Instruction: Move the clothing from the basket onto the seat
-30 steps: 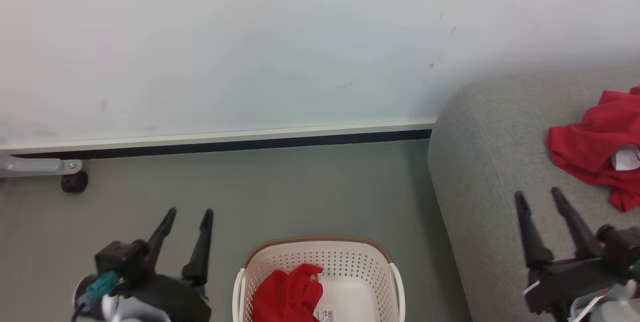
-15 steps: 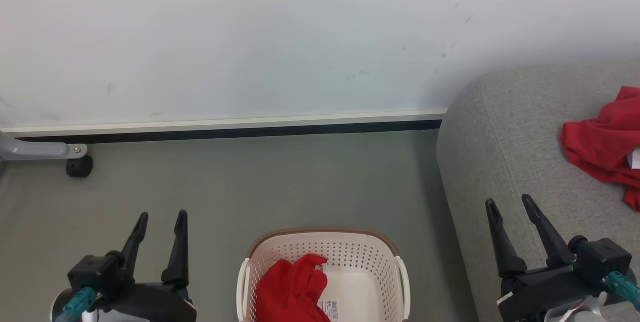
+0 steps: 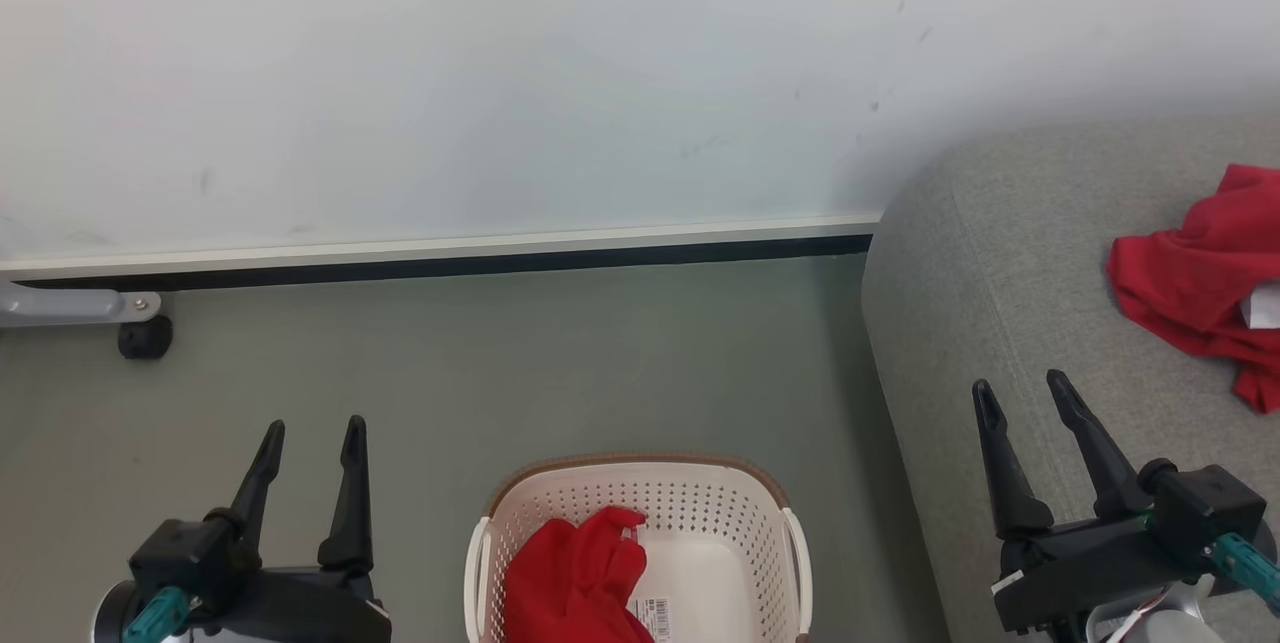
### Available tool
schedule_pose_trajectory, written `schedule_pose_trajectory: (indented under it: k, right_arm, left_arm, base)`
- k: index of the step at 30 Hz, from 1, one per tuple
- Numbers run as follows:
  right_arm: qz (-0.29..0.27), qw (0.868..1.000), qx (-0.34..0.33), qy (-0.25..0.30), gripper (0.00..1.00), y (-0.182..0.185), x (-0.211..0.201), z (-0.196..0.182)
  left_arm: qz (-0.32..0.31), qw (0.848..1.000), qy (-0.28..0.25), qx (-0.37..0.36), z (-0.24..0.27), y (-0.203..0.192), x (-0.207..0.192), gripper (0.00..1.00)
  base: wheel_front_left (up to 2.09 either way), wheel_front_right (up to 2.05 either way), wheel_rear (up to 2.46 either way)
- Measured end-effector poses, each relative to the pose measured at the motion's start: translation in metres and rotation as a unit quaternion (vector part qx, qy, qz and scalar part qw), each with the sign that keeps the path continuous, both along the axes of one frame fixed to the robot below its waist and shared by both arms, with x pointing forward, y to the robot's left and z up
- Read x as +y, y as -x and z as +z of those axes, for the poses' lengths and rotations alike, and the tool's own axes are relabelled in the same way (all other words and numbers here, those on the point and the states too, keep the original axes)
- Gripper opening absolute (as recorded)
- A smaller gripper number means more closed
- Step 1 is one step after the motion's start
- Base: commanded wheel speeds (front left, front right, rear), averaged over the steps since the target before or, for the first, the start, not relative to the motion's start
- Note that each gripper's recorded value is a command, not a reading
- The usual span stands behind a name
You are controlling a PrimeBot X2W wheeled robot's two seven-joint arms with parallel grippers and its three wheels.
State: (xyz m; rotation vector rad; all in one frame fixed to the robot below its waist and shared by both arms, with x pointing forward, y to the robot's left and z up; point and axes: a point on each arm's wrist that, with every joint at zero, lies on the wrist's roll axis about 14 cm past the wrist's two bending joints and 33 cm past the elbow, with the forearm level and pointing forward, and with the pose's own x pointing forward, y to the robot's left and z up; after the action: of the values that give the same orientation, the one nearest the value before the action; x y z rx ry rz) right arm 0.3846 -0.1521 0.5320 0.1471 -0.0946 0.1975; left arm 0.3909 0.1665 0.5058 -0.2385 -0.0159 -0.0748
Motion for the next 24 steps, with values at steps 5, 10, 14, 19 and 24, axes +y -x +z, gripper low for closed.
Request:
schedule_pose_trajectory:
  k: [5,10,14,19,24]
  right_arm:
    - [-0.003,1.000,-0.001,-0.002,1.00,0.000,-0.002,0.000]
    - [-0.010,1.000,0.000,-0.002,1.00,0.000,-0.007,-0.001]
    - [-0.014,1.000,0.001,-0.004,1.00,-0.002,-0.009,-0.003]
    - [-0.021,1.000,0.002,0.001,1.00,-0.007,-0.014,-0.005]
    - [-0.027,1.000,0.004,-0.002,1.00,-0.015,-0.017,-0.008]
  left_arm:
    - [-0.001,1.000,0.000,-0.005,0.002,-0.004,-0.003,1.00]
    - [-0.012,1.000,0.002,-0.003,0.000,-0.008,-0.012,1.00]
    - [-0.028,1.000,0.004,0.000,-0.004,-0.012,-0.023,1.00]
    - [-0.042,0.999,0.002,0.009,-0.013,-0.021,-0.032,1.00]
    - [-0.065,0.998,0.002,0.010,-0.018,-0.037,-0.045,1.00]
  base:
    - [0.00,0.00,0.00]
    - [0.00,0.00,0.00]
    - [0.00,0.00,0.00]
    - [0.00,0.00,0.00]
    - [0.00,0.00,0.00]
